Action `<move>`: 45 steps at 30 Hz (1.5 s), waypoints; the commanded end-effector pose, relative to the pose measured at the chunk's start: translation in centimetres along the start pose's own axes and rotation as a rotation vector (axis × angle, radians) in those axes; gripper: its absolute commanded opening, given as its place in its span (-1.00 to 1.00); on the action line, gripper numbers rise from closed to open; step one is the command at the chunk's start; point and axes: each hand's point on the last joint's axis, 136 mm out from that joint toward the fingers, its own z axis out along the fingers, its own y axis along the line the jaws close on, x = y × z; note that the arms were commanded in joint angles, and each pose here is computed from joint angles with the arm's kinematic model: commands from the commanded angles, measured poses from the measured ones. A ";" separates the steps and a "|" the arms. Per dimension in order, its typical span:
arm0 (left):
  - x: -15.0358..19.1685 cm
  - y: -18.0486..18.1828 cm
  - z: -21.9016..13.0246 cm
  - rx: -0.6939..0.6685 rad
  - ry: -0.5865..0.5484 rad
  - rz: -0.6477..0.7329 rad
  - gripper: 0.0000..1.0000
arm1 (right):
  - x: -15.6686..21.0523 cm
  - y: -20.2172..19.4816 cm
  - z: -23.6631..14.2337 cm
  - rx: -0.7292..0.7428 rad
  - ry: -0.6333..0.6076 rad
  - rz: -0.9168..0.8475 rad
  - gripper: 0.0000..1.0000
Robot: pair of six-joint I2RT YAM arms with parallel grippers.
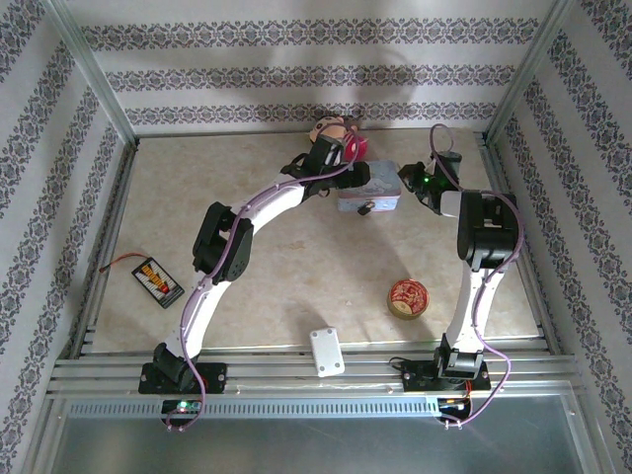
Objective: Unlock the padlock with the key
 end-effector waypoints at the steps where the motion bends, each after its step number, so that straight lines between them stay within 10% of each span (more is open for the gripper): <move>1: 1.8 0.5 0.0 0.012 0.054 -0.029 0.99 | 3.1 2.3 0.9 -0.068 0.069 -0.032 -1.00; 24: 5.4 8.7 -13.5 -0.254 -0.157 -0.115 0.99 | 21.6 10.5 -0.3 -0.150 0.240 -0.083 -1.00; 45: 10.0 13.6 -23.3 -0.465 -0.174 -0.236 0.85 | 16.7 6.9 -5.5 0.038 0.102 -0.166 -1.00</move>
